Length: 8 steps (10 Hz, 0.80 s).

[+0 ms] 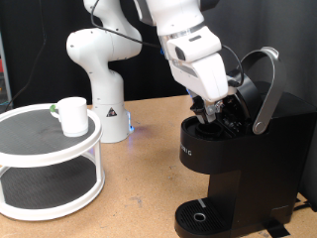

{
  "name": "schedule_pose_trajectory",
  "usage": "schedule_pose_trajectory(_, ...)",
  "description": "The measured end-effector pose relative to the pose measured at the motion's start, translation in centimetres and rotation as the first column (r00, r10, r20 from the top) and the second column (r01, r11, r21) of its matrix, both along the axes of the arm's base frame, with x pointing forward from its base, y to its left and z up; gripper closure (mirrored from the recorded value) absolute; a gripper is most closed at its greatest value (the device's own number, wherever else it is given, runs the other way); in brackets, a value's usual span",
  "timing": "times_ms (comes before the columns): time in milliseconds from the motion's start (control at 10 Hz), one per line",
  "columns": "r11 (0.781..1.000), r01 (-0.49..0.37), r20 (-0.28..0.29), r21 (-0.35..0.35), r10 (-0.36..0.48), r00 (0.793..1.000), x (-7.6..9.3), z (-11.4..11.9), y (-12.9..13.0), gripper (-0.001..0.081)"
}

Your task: Make a cup of coffee with the keurig machine

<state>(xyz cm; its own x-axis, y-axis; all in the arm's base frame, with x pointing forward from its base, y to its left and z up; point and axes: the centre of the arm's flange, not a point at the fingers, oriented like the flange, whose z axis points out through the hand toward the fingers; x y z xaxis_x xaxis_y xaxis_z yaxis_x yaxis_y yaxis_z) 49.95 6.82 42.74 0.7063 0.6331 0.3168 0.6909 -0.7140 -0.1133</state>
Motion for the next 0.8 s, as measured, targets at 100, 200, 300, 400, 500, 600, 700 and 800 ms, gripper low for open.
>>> schedule_pose_trajectory(100,1.0,-0.004,0.0,-0.003,0.004,1.0,0.0,-0.3,0.3,0.0342)
schedule_pose_trajectory(200,1.0,-0.008,-0.002,-0.005,0.008,1.0,-0.1,-0.6,0.5,0.0342)
schedule_pose_trajectory(300,1.0,-0.011,-0.003,-0.007,0.011,1.0,-0.2,-0.8,0.7,0.0342)
schedule_pose_trajectory(400,1.0,-0.013,-0.005,-0.009,0.013,1.0,-0.2,-1.0,0.9,0.0342)
schedule_pose_trajectory(500,1.0,-0.015,-0.008,-0.011,0.015,1.0,-0.2,-1.3,1.0,0.0342)
schedule_pose_trajectory(600,1.0,-0.016,-0.009,-0.015,0.016,1.0,-0.1,-1.7,1.1,0.0342)
schedule_pose_trajectory(700,1.0,-0.018,-0.01,-0.022,0.017,1.0,0.0,-2.1,1.3,0.0342)
schedule_pose_trajectory(800,0.999,-0.019,-0.012,-0.029,0.019,1.0,0.1,-2.6,1.4,0.0342)
